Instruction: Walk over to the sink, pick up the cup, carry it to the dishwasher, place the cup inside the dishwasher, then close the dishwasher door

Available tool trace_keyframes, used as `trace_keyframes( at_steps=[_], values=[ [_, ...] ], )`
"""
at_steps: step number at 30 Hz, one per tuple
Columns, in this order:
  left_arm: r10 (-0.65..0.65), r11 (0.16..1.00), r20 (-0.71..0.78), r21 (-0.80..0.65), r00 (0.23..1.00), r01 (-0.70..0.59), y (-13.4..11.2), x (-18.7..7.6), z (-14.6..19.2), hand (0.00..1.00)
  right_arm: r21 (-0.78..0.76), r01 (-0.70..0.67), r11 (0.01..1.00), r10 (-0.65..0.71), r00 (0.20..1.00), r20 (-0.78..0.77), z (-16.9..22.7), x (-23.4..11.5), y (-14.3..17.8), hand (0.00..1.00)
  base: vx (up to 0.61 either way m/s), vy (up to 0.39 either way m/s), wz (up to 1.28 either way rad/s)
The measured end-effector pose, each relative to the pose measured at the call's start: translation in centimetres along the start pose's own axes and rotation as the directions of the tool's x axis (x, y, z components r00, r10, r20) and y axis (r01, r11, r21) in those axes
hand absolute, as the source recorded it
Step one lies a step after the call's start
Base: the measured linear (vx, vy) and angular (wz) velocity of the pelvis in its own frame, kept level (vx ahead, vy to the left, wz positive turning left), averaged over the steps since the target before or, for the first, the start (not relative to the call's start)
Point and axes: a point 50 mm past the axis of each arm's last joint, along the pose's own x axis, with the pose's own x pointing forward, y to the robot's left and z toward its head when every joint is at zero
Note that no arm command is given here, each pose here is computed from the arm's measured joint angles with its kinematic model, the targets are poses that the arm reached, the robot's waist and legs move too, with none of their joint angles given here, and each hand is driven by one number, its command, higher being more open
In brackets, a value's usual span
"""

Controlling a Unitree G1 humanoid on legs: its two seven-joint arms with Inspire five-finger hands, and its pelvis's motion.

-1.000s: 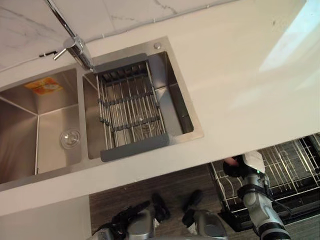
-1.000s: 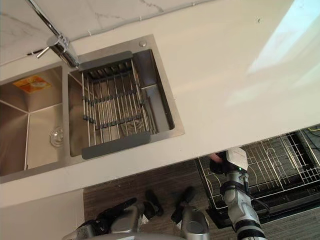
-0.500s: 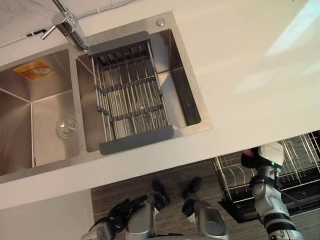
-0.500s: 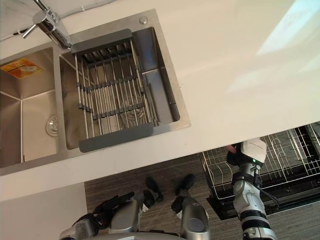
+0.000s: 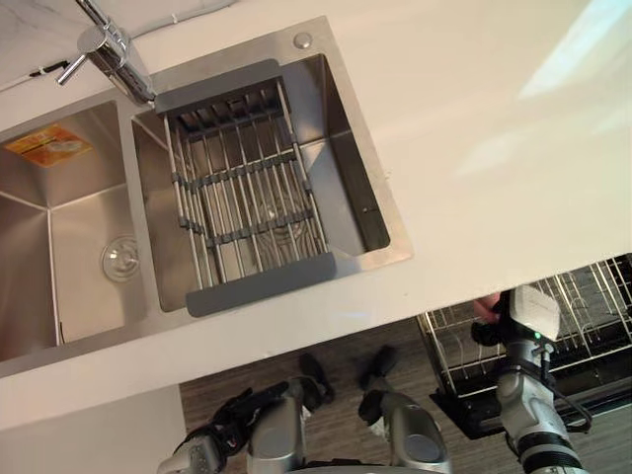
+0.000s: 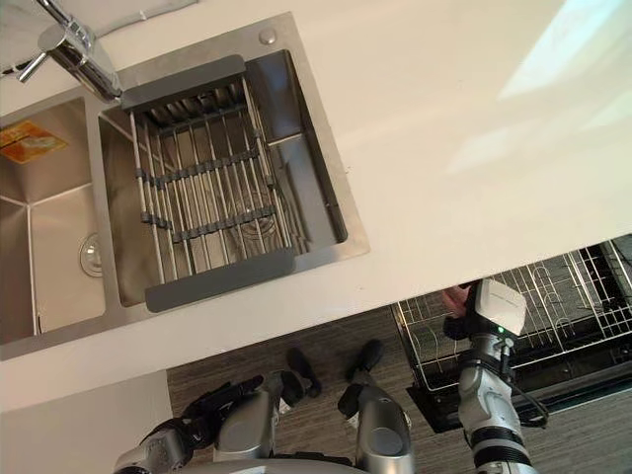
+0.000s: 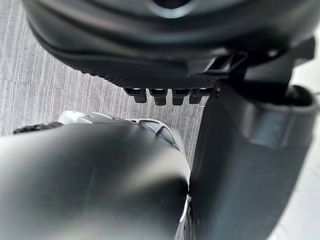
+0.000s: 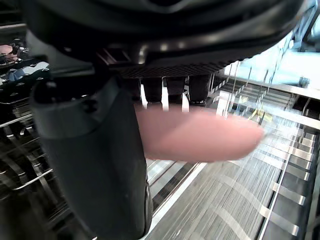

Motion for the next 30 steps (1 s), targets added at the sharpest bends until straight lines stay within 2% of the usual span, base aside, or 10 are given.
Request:
trace_keyframes(
  at_steps=[2, 7, 12, 18, 21, 25, 26, 30],
  values=[
    [-0.008, 1.0, -0.002, -0.003, 1.0, 0.008, -0.3, 0.1, -0.1, 1.0, 0.04, -0.14, 0.989, 0.138, 0.989, 0.045, 1.2, -0.6, 1.6, 1.0, -0.03, 0.089, 0.03],
    [-0.009, 1.0, -0.005, -0.003, 1.0, 0.009, -0.5, 0.3, -0.4, 1.0, 0.048, -0.276, 0.96, 0.272, 0.96, 0.07, 1.2, -1.0, 2.3, 1.0, -0.03, 0.085, 0.01],
    [-0.005, 1.0, -0.008, 0.02, 1.0, 0.005, -0.6, 0.4, -0.3, 1.0, 0.062, -0.29, 0.955, 0.286, 0.956, 0.072, 1.0, -1.3, 2.5, 1.0, -0.03, 0.08, 0.0],
    [-0.002, 1.0, -0.023, 0.025, 1.0, 0.002, -0.7, 0.5, -0.4, 1.0, 0.139, -0.244, 0.96, 0.241, 0.97, 0.036, 0.2, -2.2, 2.8, 1.0, -0.01, 0.086, 0.0],
    [0.005, 1.0, -0.038, 0.013, 0.999, -0.005, -0.5, 0.5, -0.6, 1.0, 0.302, -0.144, 0.942, 0.147, 0.989, 0.012, 0.1, -3.0, 1.6, 1.0, -0.02, 0.081, -0.05],
    [0.026, 0.999, -0.061, -0.024, 0.998, -0.028, 0.3, 0.2, -0.9, 1.0, 0.478, 0.067, 0.876, -0.073, 0.997, -0.005, 0.4, -3.6, -2.4, 1.0, -0.04, 0.091, -0.24],
    [0.036, 0.997, -0.073, -0.061, 0.997, -0.04, 0.9, 0.0, -1.4, 1.0, 0.546, 0.17, 0.82, -0.172, 0.984, -0.048, 0.0, -3.7, -4.4, 1.0, -0.04, 0.08, -0.23],
    [0.059, 0.985, -0.113, -0.154, 0.992, -0.076, 2.3, -0.6, -2.4, 1.0, 0.618, 0.444, 0.649, -0.403, 0.889, -0.216, -3.0, -5.3, -8.5, 1.0, -0.04, 0.098, -0.37]
  ],
)
